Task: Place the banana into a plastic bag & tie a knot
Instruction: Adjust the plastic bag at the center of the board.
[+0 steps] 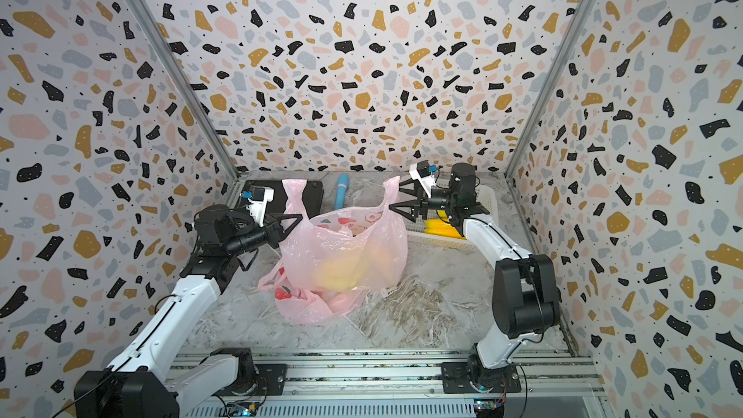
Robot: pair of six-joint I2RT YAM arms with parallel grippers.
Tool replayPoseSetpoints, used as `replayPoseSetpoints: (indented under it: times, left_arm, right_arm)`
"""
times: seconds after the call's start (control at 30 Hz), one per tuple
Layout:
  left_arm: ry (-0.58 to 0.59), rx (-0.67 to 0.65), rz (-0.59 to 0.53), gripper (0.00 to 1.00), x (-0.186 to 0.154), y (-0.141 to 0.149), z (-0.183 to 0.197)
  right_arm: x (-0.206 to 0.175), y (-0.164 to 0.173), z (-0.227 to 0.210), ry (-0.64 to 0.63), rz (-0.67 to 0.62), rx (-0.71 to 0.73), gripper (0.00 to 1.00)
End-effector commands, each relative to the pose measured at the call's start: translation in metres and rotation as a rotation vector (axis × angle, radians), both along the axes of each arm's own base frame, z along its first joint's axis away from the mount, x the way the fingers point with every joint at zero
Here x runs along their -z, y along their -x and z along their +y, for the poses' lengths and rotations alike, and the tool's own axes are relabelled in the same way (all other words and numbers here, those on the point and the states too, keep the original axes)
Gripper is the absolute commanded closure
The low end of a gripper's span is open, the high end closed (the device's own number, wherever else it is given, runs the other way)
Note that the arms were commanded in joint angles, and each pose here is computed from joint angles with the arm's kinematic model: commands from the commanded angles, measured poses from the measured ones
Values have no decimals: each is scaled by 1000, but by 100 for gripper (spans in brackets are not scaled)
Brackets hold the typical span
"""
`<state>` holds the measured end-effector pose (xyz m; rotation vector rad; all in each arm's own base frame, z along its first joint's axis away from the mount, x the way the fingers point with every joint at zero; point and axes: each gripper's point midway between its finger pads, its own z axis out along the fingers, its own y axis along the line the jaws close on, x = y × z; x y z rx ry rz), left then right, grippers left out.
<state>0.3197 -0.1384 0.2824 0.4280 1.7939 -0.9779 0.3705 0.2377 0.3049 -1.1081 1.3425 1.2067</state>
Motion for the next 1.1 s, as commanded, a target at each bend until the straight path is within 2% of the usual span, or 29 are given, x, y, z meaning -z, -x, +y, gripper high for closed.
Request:
replayPoseSetpoints:
  times: [0.0,0.13,0.5,0.77,0.87,0.97,1.0,1.07]
  left_arm:
    - [-8,13,-76,100,-20,-1,0]
    - [-7,14,-70,100,-19,-1,0]
    - [1,19,-64,100,-18,-2,-1]
    - [4,16,-60,100,-18,0,0]
    - [6,17,-55,100,-18,0,0]
    - [4,16,-58,100,-18,1,0]
    - [5,15,-59,100,-17,1,0]
    - [9,17,-61,100,-18,1,-1]
  right_arm:
    - [-36,17,-1,-97,-54,-88,19]
    - [-44,22,0,-128,-9,-155,22]
    - [-34,40,3,-114,18,-182,18]
    - [-26,31,8,-119,39,-133,19]
    - [-8,29,13,-59,44,-66,19]
    - [29,46,29,184,-6,-9,20]
    - [31,47,33,209,-5,-14,23]
    - [23,41,36,173,-9,-12,33]
